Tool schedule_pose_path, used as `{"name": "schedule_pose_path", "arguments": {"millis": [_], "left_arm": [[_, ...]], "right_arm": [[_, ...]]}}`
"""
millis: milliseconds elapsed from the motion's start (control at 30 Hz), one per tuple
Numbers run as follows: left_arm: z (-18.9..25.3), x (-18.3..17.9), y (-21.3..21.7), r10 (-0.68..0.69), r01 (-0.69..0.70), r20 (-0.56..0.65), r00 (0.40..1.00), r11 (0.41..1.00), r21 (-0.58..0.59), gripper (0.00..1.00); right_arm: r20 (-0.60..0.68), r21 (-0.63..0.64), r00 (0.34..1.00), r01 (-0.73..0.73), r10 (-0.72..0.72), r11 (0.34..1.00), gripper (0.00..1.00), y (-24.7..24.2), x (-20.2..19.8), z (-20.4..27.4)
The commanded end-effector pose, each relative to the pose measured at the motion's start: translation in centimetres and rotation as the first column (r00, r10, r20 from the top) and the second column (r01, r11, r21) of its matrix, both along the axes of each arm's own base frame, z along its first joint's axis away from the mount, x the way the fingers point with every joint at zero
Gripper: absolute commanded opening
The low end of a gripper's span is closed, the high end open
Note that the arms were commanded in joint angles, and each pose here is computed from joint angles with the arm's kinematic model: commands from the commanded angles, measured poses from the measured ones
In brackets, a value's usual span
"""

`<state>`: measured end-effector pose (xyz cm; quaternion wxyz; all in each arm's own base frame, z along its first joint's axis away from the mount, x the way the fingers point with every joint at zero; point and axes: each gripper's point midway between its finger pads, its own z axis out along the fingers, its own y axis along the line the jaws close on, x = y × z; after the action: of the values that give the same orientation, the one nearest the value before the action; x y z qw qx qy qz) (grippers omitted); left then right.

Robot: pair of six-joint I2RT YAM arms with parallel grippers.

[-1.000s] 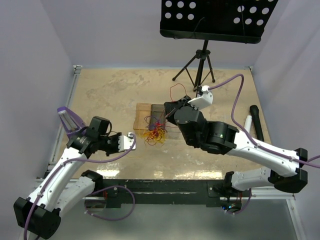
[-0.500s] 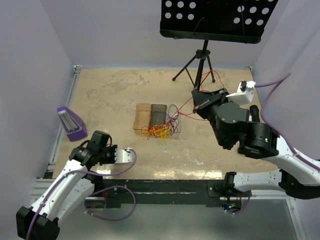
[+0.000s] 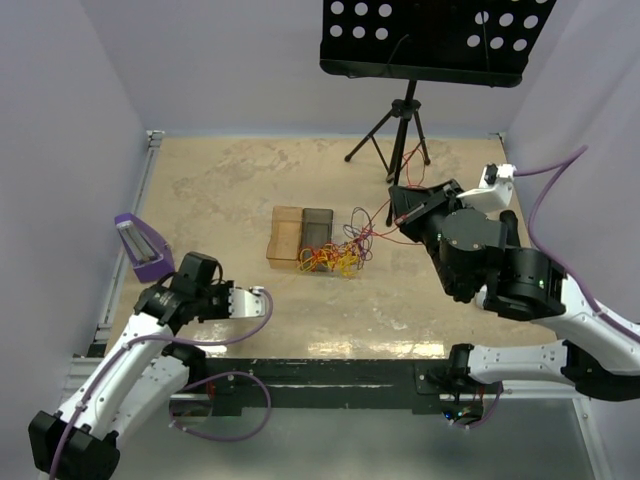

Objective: Untangle the cables
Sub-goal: Untie the cable.

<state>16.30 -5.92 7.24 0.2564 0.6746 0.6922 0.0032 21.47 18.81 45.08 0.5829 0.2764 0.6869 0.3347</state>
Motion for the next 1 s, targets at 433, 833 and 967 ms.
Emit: {"name": "schedule_pose_path", "arguments": {"millis": [433, 833, 967], "left_arm": [[20.2, 1.0, -8.4, -0.028, 0.083, 0.114, 0.993, 0.854, -0.514, 1.00], [21.5, -0.1, -15.0, -0.213, 0.203, 0.103, 0.972, 0.525, -0.826, 1.00], [21.8, -1.2, -16.0, -0.317, 0.222, 0.072, 0.946, 0.468, -0.855, 1.00]], "right_arm": [[0.021, 0.026, 0.970, -0.244, 0.243, 0.969, 0.00, 7.1, -0.8, -1.1], [0.091, 0.081, 0.924, -0.379, 0.371, 0.922, 0.00, 10.5, -2.6, 2.0], [0.108, 0.095, 0.912, -0.406, 0.396, 0.909, 0.00, 11.4, -3.2, 2.7]]}}
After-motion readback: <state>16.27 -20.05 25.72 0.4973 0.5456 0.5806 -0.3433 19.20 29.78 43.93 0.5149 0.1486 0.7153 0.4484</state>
